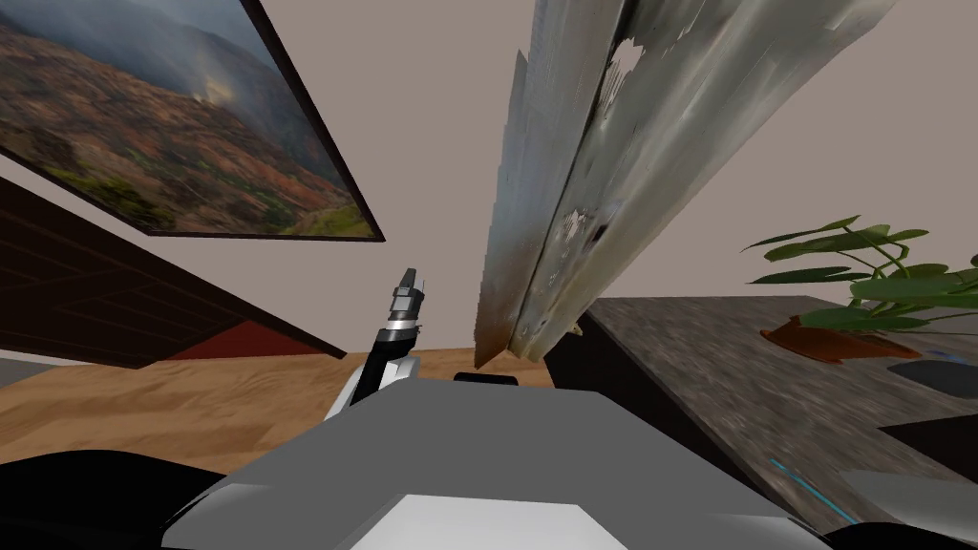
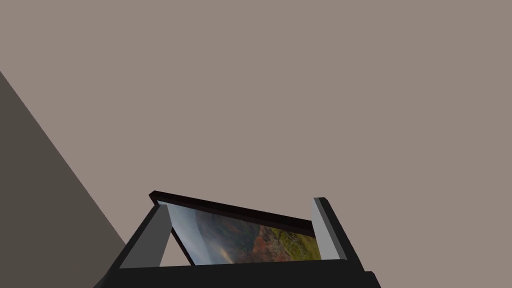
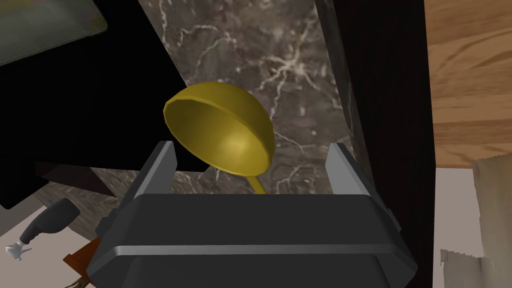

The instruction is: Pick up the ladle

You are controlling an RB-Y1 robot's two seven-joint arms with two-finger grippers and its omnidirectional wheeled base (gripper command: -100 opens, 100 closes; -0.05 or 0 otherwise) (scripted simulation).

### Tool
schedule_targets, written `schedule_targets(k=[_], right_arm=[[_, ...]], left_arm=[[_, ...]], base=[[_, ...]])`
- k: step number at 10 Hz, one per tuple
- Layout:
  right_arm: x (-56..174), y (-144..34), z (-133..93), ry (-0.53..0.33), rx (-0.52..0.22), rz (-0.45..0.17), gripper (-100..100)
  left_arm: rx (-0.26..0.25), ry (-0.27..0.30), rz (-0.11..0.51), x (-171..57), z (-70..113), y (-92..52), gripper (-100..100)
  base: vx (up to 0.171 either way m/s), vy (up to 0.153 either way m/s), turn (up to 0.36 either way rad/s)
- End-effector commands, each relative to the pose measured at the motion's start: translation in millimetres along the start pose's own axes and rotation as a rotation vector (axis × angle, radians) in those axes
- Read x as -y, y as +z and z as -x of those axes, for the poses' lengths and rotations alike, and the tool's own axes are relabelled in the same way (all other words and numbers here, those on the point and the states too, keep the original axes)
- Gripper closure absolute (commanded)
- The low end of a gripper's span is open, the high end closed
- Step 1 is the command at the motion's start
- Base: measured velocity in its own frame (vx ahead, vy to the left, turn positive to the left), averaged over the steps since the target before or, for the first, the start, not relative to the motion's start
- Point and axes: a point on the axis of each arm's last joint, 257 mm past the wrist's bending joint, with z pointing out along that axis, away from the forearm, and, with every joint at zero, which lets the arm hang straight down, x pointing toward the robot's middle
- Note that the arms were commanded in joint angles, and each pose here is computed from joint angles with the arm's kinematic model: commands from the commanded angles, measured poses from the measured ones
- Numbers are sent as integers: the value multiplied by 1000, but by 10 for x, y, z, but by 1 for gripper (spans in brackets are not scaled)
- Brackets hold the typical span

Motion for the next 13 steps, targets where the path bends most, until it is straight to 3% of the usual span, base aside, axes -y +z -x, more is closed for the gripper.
schedule_targets(k=[1, 2, 3, 7, 8, 9, 12, 13], right_arm=[[-70, 68, -131, 0, -3, -2, -100], [-33, 33, -76, -3, -3, 0, -100], [-33, 35, -77, -4, -2, -2, 100], [-49, 39, -86, -6, -5, 2, 100], [-49, 39, -89, -6, -5, 2, 0], [0, -16, 13, -7, 1, -2, 100], [25, -47, 58, -13, 1, -1, 100], [24, -51, 65, -10, 2, -1, 0]], left_arm=[[0, 0, 0, 0, 0, 0, 0], [0, 0, 0, 0, 0, 0, 0], [0, 0, 0, 0, 0, 0, 0], [0, 0, 0, 0, 0, 0, 0], [0, 0, 0, 0, 0, 0, 0], [0, 0, 0, 0, 0, 0, 0], [0, 0, 0, 0, 0, 0, 0], [0, 0, 0, 0, 0, 0, 0]], base=[[23, -85, 68], [7, -37, 17], [2, -7, 0], [1, 2, 2], [0, 0, 0], [-11, 46, -51], [-14, 41, -33], [0, 0, 0]])
